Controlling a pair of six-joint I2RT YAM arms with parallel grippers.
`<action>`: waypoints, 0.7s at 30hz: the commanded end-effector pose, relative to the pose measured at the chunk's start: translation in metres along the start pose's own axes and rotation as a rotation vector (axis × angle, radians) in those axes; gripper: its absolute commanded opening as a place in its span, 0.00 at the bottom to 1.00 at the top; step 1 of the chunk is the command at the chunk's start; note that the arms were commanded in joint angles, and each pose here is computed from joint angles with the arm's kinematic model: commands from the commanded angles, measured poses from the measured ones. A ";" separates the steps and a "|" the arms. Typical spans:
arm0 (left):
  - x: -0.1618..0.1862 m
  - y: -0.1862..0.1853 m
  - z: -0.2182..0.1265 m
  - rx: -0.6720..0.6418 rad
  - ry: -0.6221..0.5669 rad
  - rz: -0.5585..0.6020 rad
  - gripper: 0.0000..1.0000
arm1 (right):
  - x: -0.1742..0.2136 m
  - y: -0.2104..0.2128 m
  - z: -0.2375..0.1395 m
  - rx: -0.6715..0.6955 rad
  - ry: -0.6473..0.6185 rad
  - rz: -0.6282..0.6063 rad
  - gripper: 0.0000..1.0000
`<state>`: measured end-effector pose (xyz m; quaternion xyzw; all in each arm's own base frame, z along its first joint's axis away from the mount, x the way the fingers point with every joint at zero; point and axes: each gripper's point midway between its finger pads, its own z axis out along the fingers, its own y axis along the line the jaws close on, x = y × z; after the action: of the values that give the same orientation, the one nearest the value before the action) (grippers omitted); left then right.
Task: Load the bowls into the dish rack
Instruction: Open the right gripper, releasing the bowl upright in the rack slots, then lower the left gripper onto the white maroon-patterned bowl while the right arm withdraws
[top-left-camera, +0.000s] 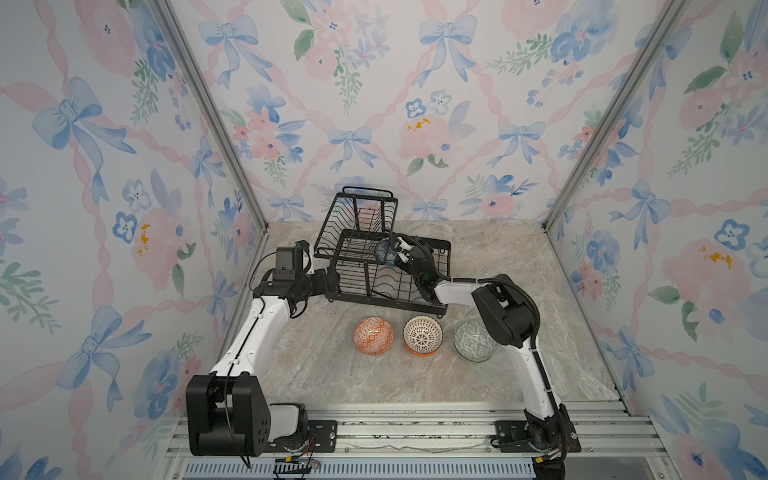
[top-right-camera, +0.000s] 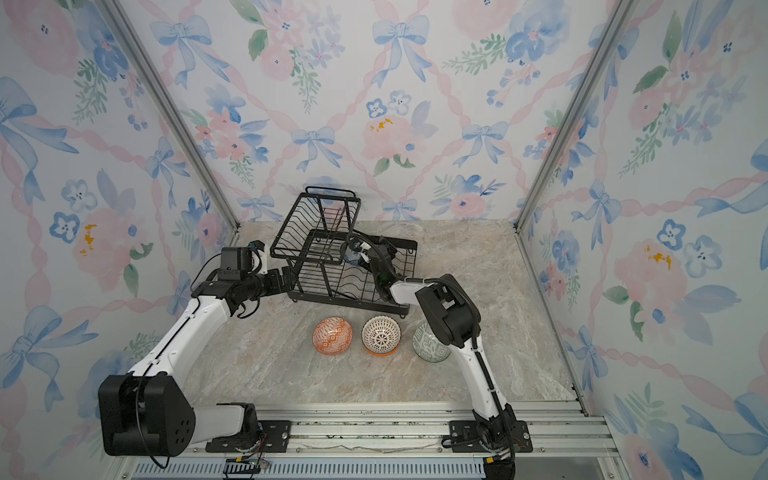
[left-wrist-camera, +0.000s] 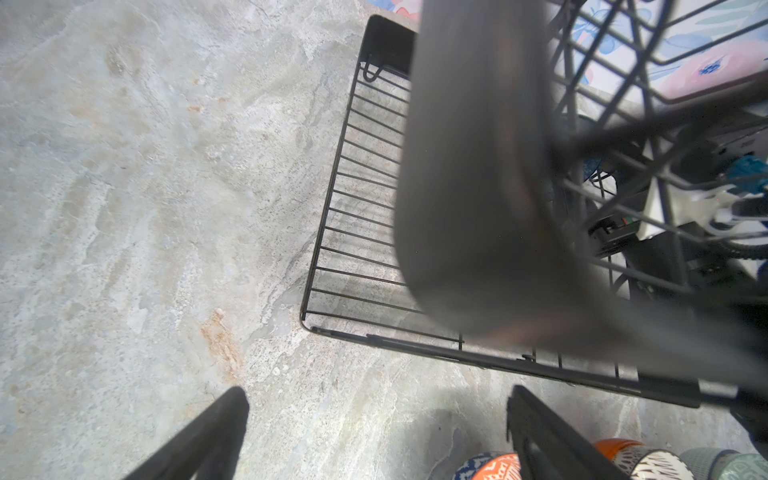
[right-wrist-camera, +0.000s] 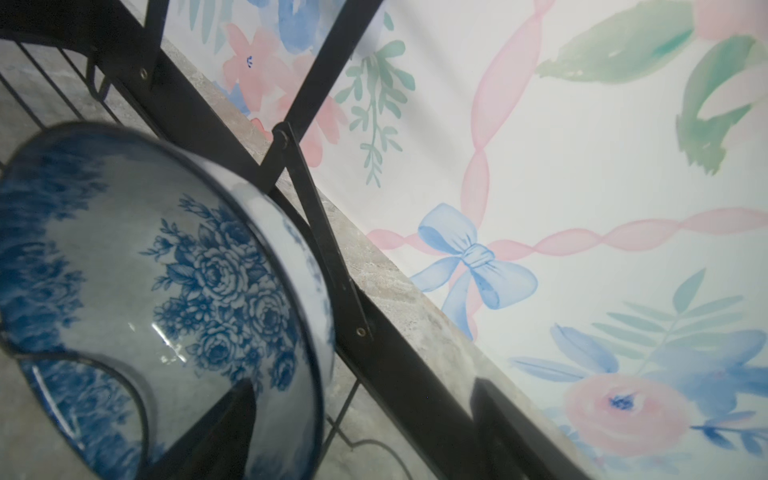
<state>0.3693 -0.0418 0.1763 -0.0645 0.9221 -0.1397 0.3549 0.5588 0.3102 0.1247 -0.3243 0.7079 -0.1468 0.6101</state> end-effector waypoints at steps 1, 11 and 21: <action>0.001 -0.005 0.002 0.011 0.004 -0.006 0.98 | -0.024 -0.027 -0.015 -0.003 -0.033 0.081 0.99; -0.002 -0.014 -0.005 0.020 -0.017 0.009 0.98 | -0.014 -0.051 -0.047 -0.063 0.025 0.173 0.97; 0.003 -0.018 -0.028 0.023 -0.076 0.020 0.98 | 0.003 -0.074 -0.084 -0.121 0.167 0.256 0.97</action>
<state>0.3582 -0.0559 0.1994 -0.0496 0.9091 -0.1474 0.3863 0.5125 0.2471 0.1873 -0.2655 0.7720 -0.0703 0.5733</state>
